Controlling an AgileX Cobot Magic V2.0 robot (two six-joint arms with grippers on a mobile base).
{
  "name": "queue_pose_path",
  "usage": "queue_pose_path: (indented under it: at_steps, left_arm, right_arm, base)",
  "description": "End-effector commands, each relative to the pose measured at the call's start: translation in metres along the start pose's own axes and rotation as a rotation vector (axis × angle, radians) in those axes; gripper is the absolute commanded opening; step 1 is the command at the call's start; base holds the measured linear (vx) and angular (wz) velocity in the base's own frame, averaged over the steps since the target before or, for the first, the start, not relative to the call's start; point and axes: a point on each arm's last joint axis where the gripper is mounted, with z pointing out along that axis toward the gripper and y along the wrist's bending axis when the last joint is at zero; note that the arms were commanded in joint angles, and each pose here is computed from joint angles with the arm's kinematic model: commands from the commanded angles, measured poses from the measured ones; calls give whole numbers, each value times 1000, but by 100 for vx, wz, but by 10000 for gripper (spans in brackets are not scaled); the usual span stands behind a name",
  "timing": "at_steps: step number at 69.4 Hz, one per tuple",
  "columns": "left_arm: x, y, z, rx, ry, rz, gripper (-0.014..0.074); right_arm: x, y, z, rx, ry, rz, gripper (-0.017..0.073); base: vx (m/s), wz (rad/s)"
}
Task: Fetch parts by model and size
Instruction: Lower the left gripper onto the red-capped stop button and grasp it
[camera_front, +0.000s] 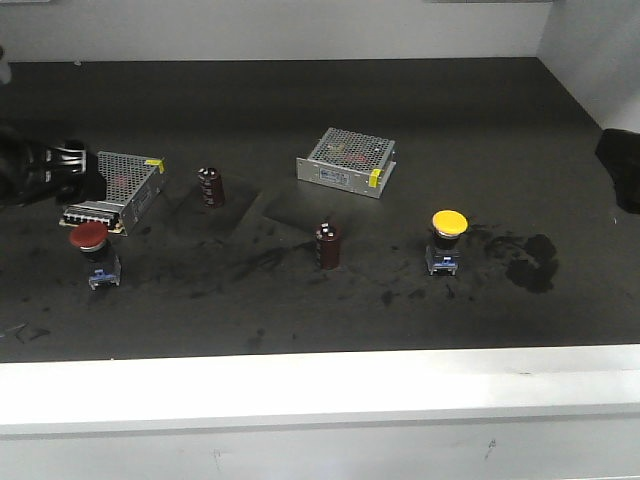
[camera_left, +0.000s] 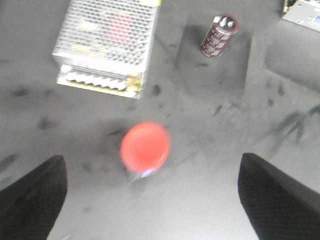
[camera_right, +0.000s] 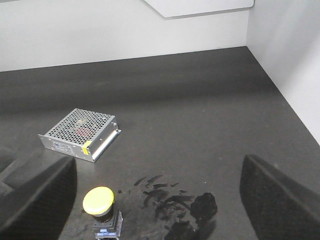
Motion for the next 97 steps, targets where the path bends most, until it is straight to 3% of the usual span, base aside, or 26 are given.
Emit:
queue_pose_path:
  at_steps: [1,16,40,58,77,97]
  left_arm:
    - [-15,-2,1,-41,21,-42,645]
    - [-26,0,38,-87,186,-98,635]
    - [-40,-10,64,-67,238,-101,609]
    - [-30,-9,90,-98,373,-126,606]
    - [-30,-9,100,-103,359,-170,587]
    - [-30,-9,100,-104,366,-172,492]
  right_arm:
    - [-17,3,-5,-21,-109,-8,612]
    - [-17,3,-5,-21,-107,-8,604]
    - [-17,3,-5,-20,-105,-8,594]
    - [-17,3,-5,-20,-105,-8,594]
    - [-16,2,-4,-17,-92,-8,594]
    - [-13,2,-4,-10,-62,-8,594]
  base:
    - [0,0]
    - [0,0]
    - [0,0]
    - [0,0]
    - [0,0]
    - [0,0]
